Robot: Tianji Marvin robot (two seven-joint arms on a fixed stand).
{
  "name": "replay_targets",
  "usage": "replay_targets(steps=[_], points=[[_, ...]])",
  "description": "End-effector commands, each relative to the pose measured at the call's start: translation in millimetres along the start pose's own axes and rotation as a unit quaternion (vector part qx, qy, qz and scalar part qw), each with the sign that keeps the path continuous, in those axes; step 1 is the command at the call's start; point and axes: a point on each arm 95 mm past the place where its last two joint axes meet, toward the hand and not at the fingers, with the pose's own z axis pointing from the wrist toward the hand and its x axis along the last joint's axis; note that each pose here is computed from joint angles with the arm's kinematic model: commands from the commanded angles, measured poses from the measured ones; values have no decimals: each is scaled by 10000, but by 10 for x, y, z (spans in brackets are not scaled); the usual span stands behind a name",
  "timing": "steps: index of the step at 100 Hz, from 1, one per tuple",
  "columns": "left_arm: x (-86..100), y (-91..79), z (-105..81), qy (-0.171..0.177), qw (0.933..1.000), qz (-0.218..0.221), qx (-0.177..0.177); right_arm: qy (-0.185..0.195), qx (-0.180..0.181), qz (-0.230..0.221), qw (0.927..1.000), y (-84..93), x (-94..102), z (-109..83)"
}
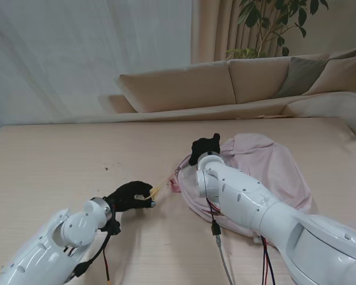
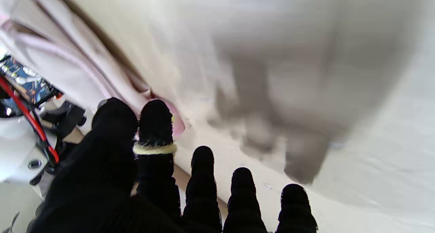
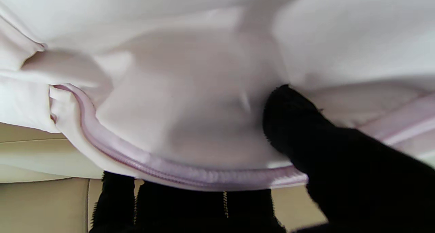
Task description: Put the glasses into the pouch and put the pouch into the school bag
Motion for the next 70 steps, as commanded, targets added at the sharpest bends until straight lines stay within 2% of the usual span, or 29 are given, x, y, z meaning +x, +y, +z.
replay_targets(steps=[1,12,20,34,49,70], points=[[-159,181,-147,-155,9995,32,-259,-73,107,-1,9999,-47,-37,4],[-140,281,-268,-177,9992,-175,-316,-150,55,-13,9999,-49,-31,6],[-34,346,-289,9,9986,-344,-399,-187,30,-7,9998,-47,-23,6],[295,462,-174,602,9936,-793,-526,-247,-89,52,9996,-34,-3,2],[616,562,-58,1219,9855,-972,-675,-417,-187,127,9989,-27,-6,1],[782,707,8,1473,9774,-1214,-910,-457,-179,197,9986,-47,-13,1]])
